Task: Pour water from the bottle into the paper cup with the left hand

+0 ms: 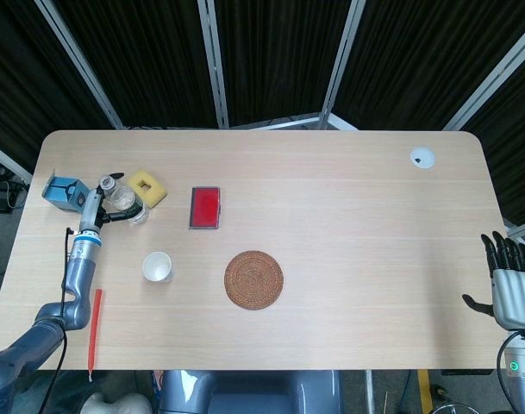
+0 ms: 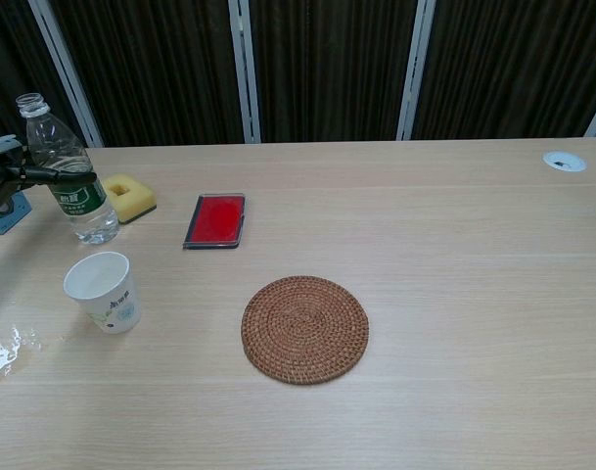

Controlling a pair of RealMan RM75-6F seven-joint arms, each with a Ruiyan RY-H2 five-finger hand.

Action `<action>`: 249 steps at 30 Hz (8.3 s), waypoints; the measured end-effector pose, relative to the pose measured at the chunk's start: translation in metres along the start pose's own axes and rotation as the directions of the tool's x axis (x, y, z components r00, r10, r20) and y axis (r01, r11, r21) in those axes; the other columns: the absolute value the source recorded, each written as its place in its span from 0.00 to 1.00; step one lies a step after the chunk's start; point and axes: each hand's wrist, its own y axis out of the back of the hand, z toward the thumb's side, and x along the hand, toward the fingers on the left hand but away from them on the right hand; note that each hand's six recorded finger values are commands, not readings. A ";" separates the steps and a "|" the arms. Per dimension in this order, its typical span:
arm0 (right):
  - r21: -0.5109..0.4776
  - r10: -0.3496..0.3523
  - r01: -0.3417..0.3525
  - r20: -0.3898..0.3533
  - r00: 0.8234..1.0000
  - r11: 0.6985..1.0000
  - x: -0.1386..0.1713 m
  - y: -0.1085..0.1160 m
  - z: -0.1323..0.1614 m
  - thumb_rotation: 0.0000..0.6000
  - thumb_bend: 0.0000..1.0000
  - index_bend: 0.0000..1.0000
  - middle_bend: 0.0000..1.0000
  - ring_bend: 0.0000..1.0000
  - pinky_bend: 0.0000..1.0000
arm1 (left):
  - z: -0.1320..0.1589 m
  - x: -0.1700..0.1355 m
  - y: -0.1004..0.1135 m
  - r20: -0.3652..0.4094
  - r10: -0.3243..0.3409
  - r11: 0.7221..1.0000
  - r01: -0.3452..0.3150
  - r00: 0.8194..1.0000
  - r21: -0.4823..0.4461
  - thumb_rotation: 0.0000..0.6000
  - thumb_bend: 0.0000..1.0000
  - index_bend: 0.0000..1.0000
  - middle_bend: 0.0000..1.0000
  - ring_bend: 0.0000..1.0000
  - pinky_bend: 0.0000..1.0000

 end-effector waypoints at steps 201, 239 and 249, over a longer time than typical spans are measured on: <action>-0.009 -0.023 0.023 0.008 1.000 1.000 0.009 0.012 -0.003 1.00 0.00 0.00 0.00 0.00 0.00 | 0.054 -0.060 0.005 0.172 -0.368 0.536 0.057 0.914 0.843 1.00 0.79 0.70 0.54 0.39 0.43; 0.019 0.006 -0.006 0.044 0.999 1.000 0.003 0.002 -0.012 1.00 0.00 0.00 0.00 0.00 0.00 | 0.041 -0.013 -0.039 0.158 -0.178 0.972 0.148 0.971 0.184 1.00 0.79 0.69 0.54 0.40 0.40; 0.017 0.009 -0.009 0.046 0.999 1.000 0.002 0.001 -0.012 1.00 0.00 0.00 0.00 0.00 0.00 | 0.034 -0.012 -0.037 0.144 -0.187 0.967 0.156 0.972 0.203 1.00 0.51 0.60 0.44 0.32 0.34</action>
